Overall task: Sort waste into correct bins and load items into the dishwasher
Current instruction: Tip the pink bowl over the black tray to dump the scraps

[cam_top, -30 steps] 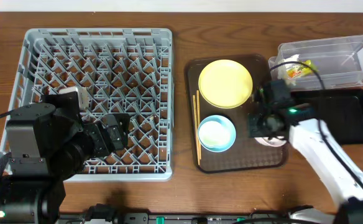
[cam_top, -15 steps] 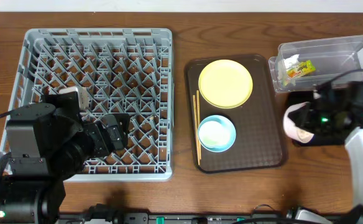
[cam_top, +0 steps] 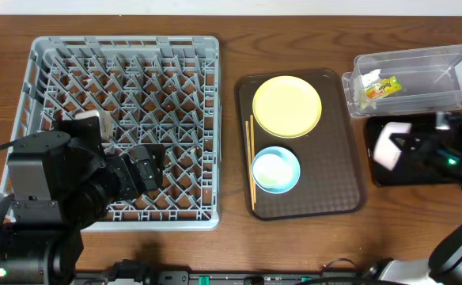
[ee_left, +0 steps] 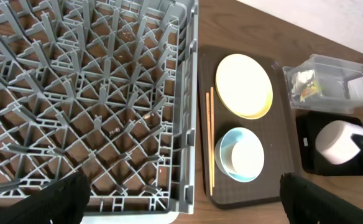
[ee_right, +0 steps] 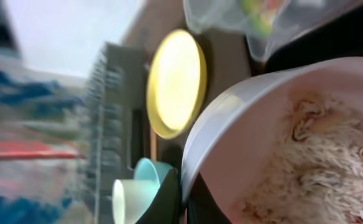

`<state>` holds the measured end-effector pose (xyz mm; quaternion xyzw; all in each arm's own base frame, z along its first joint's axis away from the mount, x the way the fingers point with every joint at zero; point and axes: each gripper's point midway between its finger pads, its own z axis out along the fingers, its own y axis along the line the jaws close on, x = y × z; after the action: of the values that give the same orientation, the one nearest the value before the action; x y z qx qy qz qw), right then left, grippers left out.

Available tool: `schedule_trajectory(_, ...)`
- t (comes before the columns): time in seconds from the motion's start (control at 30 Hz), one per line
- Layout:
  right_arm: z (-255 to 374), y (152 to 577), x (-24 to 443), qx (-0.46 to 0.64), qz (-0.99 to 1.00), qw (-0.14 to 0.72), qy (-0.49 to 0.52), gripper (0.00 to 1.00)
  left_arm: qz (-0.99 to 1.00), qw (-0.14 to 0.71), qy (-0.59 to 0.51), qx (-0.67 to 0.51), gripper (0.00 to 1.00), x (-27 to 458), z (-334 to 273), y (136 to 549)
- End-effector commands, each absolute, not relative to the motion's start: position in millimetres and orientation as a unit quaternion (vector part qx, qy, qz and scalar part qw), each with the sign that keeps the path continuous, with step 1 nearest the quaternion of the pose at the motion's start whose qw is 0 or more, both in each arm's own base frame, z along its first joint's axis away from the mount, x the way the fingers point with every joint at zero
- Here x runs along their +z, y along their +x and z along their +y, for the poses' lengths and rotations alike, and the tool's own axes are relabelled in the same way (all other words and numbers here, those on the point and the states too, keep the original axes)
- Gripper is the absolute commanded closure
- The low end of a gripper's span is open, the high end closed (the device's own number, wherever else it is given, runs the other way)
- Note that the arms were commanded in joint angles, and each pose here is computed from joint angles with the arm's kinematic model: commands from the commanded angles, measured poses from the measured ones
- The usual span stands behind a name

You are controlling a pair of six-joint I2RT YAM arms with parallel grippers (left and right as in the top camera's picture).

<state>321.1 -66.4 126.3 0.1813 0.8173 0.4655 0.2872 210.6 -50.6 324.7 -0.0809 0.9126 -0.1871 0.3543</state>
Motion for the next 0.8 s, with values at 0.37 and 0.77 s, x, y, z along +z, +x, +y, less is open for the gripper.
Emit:
schedule_trajectory(0.37,-101,319,169,0.526,0.737,0.388,0.173,0.99,0.912,0.357,-0.085,-0.184,0.02,327,-49,210)
schedule_trajectory(0.77,-104,323,163,0.529,0.734,0.391,0.170,0.99,0.912,0.357,-0.085,-0.184,0.02,327,-49,210)
